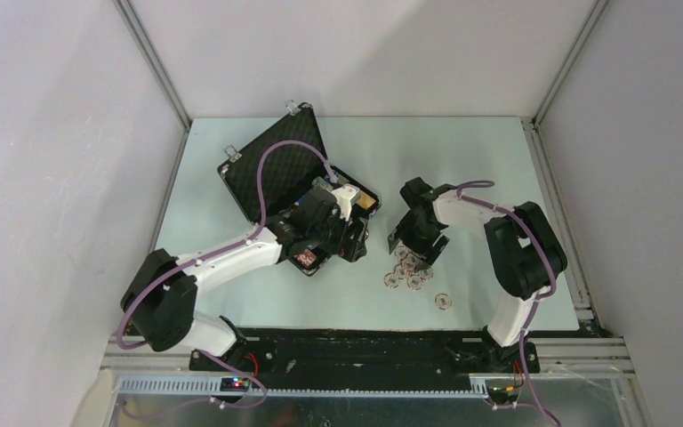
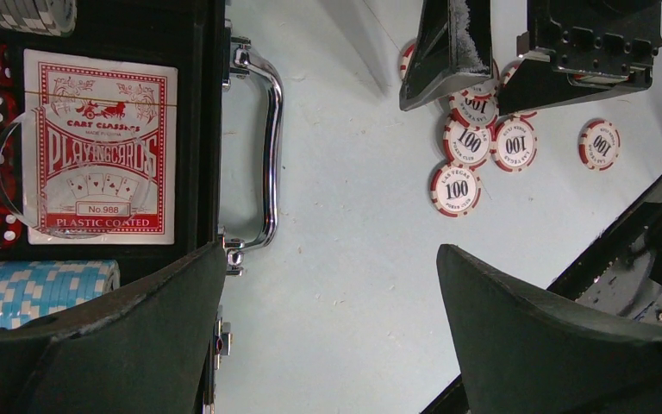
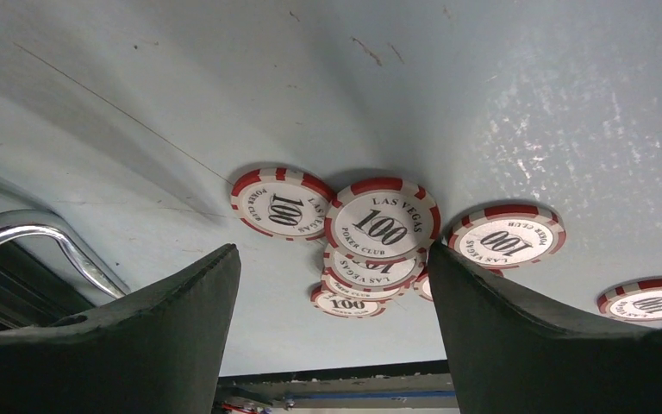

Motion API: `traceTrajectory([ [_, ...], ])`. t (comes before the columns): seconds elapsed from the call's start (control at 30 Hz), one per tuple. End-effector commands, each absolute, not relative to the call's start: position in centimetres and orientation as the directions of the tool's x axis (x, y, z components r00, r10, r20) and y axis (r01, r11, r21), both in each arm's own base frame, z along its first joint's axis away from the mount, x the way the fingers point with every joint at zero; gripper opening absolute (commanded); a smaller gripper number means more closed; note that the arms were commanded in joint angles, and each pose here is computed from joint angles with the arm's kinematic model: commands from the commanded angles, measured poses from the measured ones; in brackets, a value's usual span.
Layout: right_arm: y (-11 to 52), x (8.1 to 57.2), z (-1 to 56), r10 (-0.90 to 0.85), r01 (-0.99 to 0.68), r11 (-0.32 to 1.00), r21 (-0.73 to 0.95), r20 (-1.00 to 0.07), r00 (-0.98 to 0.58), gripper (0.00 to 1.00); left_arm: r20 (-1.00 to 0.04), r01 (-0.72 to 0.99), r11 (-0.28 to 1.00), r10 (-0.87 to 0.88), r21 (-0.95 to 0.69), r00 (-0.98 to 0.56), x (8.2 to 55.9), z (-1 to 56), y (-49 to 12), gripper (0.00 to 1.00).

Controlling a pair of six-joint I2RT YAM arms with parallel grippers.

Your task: Pack up texas hold em set

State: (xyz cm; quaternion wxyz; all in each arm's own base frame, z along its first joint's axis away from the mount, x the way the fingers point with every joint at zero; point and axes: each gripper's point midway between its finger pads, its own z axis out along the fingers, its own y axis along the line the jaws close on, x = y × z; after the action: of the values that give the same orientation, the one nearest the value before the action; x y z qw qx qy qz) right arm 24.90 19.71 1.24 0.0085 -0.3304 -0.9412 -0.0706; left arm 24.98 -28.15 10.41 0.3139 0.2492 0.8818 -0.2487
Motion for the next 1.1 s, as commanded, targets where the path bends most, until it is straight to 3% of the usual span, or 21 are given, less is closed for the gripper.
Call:
traceTrajectory([
  [0.0,19.6,24.6,1.2,0.605,0.607,0.788,0.106,0.052,-0.795,0.82,-0.716,0.617,0.736,0.269,-0.279,-0.645,25.4,12.0,-28.3,1.00],
  [0.63,19.2,21.1,-1.3,0.595,0.601,0.799,-0.009,0.152,-0.789,0.67,-0.714,0.613,0.739,0.265,-0.282,-0.648,25.4,11.7,-28.4,1.00],
  [1.07,17.4,21.2,-2.4,0.650,0.641,0.760,-0.107,0.138,-0.747,0.70,-0.714,0.607,0.742,0.260,-0.283,-0.650,25.7,11.9,-28.5,1.00],
])
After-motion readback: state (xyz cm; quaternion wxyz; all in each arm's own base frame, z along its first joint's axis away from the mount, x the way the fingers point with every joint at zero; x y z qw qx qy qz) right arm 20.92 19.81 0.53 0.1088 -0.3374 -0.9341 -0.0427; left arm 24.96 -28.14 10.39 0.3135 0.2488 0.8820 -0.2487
